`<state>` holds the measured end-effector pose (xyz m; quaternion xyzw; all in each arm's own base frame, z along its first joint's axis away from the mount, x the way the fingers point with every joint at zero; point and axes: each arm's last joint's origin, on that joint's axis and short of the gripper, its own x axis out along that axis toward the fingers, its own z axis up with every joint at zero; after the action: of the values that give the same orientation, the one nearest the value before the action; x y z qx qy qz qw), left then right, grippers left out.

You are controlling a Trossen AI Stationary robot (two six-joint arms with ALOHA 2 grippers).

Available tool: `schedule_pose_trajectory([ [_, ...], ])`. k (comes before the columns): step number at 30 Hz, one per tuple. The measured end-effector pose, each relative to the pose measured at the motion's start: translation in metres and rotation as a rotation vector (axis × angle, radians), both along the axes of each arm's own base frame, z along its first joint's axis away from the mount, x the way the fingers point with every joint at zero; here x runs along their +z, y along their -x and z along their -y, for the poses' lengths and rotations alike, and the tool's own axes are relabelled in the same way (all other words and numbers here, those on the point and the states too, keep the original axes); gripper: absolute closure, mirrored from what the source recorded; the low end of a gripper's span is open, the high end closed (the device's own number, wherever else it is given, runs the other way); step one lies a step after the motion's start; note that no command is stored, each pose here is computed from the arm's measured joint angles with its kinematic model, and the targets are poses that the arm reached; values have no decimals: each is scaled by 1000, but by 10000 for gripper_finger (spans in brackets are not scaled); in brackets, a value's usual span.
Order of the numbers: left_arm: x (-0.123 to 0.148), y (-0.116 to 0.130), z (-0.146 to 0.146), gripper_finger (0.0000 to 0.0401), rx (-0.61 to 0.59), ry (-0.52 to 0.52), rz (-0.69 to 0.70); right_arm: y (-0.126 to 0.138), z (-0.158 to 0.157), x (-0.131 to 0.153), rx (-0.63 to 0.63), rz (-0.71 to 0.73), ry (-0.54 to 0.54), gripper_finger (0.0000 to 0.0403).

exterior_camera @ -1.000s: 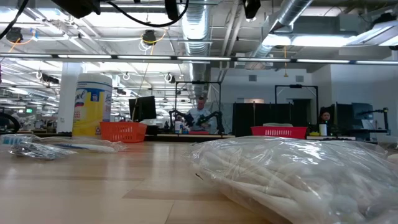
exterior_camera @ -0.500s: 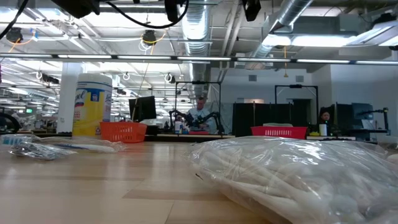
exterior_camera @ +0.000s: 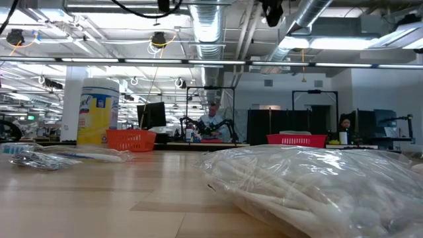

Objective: Pick & Place Travel size toiletries
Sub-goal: Put the left nail cutter into the green bin

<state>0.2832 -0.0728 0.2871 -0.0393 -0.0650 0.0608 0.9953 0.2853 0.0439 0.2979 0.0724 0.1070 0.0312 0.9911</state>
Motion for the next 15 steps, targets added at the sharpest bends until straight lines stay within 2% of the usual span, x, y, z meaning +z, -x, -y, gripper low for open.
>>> schedule_pose_trajectory([
  [4, 6, 8, 3, 105, -11, -1, -6, 15, 5, 5, -29, -67, -51, 363],
  [7, 6, 9, 4, 105, -10, -4, -16, 30, 2, 2, -46, -183, -98, 362],
  [15, 6, 7, -4, 105, 19, -3, -15, 78, -9, -6, -146, -498, -345, 361],
])
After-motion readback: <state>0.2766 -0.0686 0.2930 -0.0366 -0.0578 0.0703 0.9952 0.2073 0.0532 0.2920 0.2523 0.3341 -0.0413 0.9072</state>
